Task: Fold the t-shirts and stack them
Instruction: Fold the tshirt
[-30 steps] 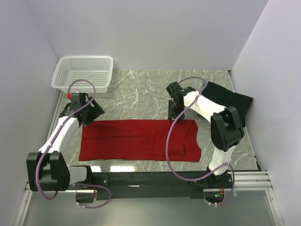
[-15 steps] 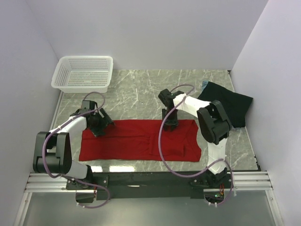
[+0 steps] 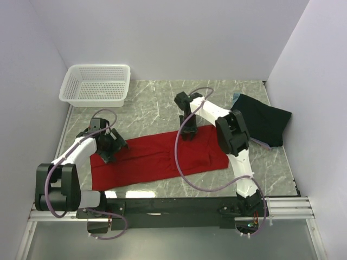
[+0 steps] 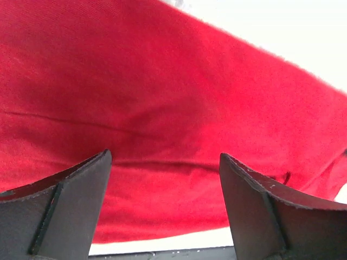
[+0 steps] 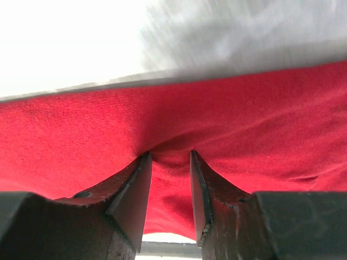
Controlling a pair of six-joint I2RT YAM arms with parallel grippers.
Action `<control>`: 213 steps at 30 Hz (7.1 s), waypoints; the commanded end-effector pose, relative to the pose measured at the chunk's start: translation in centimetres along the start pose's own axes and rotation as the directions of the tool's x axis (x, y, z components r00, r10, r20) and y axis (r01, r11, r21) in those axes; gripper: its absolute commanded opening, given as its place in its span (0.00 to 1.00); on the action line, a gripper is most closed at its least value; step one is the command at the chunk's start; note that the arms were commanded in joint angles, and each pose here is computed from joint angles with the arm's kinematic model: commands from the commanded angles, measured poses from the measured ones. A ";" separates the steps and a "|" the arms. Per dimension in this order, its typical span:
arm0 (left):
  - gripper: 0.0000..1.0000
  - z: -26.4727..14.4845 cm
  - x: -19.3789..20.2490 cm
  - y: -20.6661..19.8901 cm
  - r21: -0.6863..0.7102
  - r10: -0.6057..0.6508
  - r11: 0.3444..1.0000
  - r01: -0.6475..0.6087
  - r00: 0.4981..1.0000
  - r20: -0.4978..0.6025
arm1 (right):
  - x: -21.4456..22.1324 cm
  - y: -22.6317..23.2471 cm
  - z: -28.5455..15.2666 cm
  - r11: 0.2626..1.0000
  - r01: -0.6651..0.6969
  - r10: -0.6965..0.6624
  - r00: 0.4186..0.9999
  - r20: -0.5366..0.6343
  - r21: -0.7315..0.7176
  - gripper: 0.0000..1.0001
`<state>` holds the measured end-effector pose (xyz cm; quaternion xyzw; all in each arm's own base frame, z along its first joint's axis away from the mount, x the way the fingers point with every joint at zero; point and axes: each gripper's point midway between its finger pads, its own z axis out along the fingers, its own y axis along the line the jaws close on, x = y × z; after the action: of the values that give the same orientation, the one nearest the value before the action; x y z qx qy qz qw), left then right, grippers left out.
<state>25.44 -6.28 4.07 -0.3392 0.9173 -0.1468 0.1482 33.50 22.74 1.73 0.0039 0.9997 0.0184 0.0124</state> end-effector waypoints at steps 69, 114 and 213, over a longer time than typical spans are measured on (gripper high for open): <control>0.87 0.1 7.3 -1.1 0.181 -0.068 0.978 0.101 0.981 -0.184 | -12.6 -3.2 1.2 0.958 -0.255 0.268 0.959 0.096 -0.131 0.38; 0.88 0.3 15.0 0.6 0.084 0.072 0.995 -0.053 0.965 -0.251 | -7.7 1.6 2.1 0.967 -0.110 0.119 0.992 0.028 -0.231 0.43; 0.69 -3.9 14.0 -2.7 0.172 0.445 0.893 -0.416 0.875 -0.193 | 25.5 -3.6 0.3 0.971 -0.190 0.192 0.981 0.000 -0.143 0.44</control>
<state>14.78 -16.65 4.98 -0.1087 0.9721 -0.1949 0.0723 7.21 19.41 1.28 0.0898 0.9917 0.0922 0.0019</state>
